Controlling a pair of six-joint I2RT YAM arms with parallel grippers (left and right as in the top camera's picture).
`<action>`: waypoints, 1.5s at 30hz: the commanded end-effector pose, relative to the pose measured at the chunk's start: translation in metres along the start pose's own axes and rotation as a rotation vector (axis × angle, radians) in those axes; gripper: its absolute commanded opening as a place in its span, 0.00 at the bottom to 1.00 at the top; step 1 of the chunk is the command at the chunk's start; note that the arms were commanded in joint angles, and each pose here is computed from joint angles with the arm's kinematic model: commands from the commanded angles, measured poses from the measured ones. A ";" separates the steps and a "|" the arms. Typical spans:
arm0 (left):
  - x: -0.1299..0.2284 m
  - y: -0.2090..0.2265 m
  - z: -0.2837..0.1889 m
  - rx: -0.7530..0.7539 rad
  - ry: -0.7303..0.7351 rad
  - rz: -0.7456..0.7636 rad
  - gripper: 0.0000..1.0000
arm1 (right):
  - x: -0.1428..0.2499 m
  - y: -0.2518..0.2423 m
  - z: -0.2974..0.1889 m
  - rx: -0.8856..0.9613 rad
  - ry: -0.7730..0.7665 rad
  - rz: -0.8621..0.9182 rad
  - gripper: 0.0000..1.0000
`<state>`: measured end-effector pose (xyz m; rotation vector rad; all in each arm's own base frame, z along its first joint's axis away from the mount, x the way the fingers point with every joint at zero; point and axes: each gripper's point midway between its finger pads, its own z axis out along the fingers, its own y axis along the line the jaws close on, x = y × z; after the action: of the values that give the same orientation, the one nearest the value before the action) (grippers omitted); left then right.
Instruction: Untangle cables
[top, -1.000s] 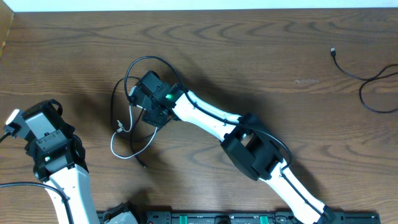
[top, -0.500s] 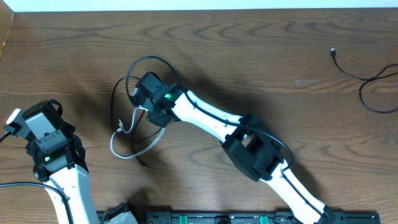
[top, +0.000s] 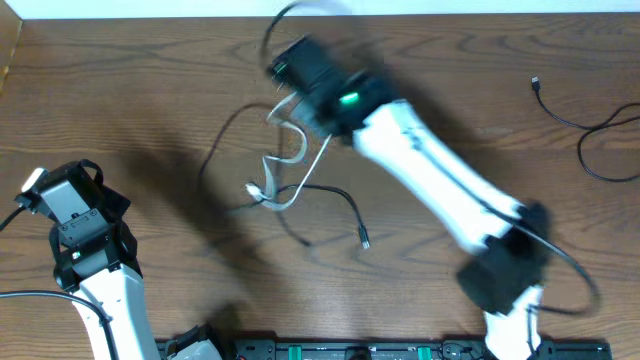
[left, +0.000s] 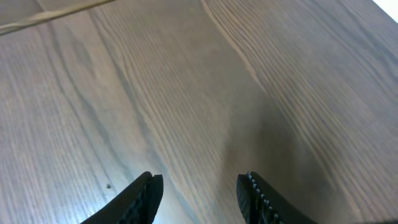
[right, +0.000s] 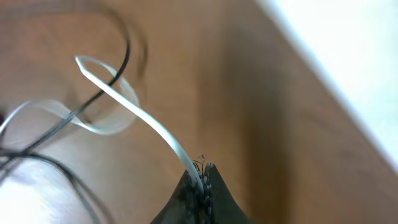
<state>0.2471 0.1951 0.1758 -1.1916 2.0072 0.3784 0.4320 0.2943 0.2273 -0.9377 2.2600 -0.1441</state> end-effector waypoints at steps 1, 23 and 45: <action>0.000 -0.009 -0.001 0.049 0.017 -0.012 0.45 | 0.015 -0.089 -0.037 0.194 0.007 0.117 0.01; 0.001 -0.021 -0.003 0.101 0.025 -0.002 0.45 | 0.128 -0.244 -0.086 0.016 -0.012 0.664 0.01; 0.009 -0.038 -0.006 0.203 0.068 0.034 0.44 | -0.038 -0.087 -0.104 -0.087 -0.333 0.137 0.01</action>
<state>0.2696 0.1674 0.1726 -1.0926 2.0660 0.1539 0.4233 0.2687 0.3404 -0.9098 2.0286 0.3586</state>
